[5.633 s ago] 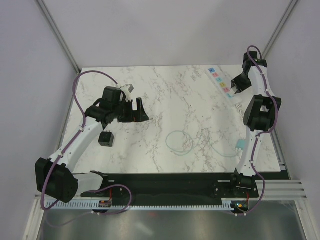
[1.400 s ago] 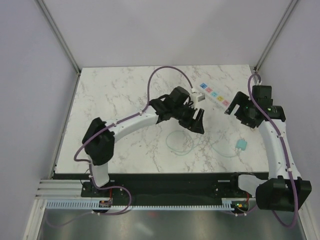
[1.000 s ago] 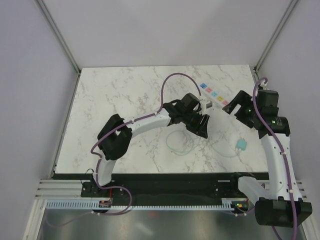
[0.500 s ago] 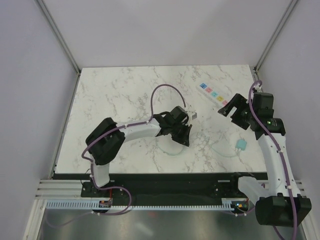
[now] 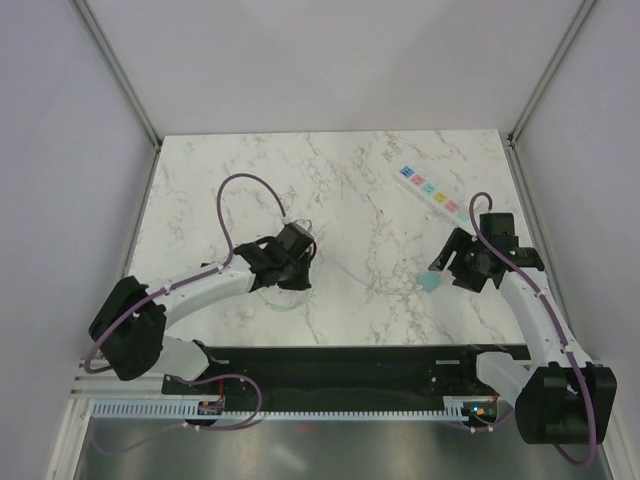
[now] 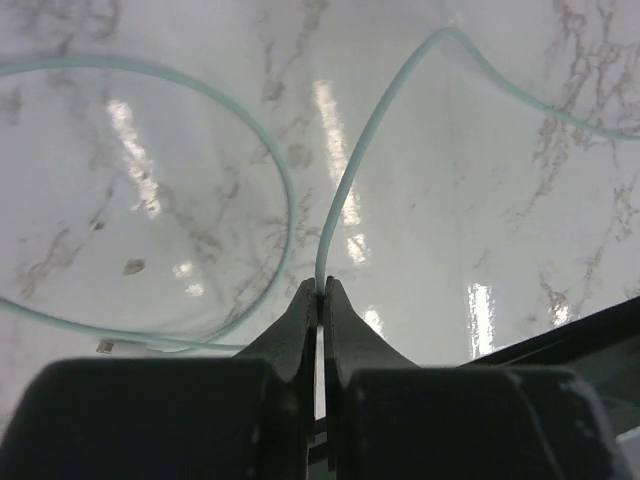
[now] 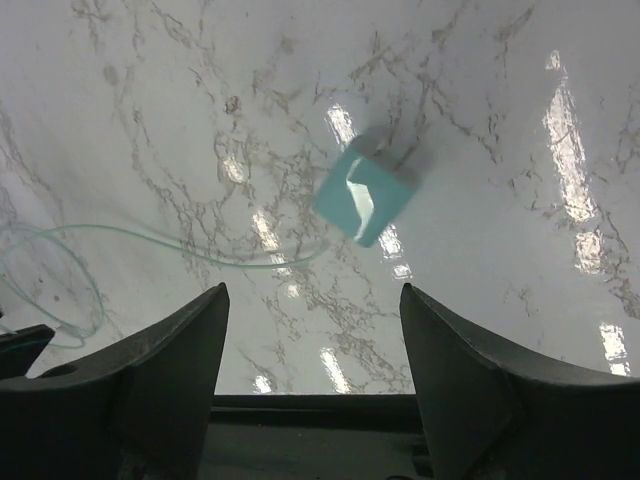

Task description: Insert the plug

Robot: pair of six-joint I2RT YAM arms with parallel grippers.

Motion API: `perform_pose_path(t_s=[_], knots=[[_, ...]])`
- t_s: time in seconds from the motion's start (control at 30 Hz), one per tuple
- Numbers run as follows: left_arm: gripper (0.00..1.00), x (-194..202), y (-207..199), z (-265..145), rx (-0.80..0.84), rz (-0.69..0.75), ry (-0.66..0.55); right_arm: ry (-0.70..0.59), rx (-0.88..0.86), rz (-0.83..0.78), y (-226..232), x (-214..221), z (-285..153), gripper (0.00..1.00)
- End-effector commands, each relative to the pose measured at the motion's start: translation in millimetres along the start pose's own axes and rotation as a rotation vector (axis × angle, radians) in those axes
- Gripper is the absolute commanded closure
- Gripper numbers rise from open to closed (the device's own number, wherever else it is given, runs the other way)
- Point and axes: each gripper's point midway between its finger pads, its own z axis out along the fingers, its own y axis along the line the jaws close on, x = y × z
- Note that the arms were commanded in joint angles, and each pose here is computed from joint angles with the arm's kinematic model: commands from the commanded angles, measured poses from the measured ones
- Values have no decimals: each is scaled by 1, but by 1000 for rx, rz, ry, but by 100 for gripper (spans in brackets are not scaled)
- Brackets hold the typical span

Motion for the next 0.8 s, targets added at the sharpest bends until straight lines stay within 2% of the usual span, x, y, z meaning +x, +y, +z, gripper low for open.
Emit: perform_pose_path(t_s=[0.0,0.07,0.1,0.13,0.17,0.23,0.3,0.4,0.57,0.6,0.77], knots=[[98,-24,38,-26,-133,-102,-127,-8,21,-7,-6,5,5,23],[97,-33,49,-45,-142,-113,-164,-12,17,-9,-6,5,7,26],[92,-39,48,-53,-132,-102,-182,-14,21,-10,-7,5,7,27],[67,-39,48,-60,-125,-88,-180,-23,19,-15,-5,2,5,28],[51,-43,43,-68,-98,-75,-195,-27,16,-25,-4,0,4,28],[30,-50,27,-79,-29,-13,-190,-43,10,-32,0,-6,-1,27],[19,-60,11,-85,24,37,-186,-67,-2,-40,5,-12,-7,25],[18,-71,-12,-83,56,122,-164,-90,-34,-37,13,-17,-15,22],[19,-79,-49,-74,19,219,-113,-178,-76,-50,27,-33,-38,21],[19,-89,-61,-80,29,220,-131,-203,-85,-54,31,-39,-46,20],[21,-96,-118,-57,113,232,-74,-338,-140,-34,45,-55,-83,20]])
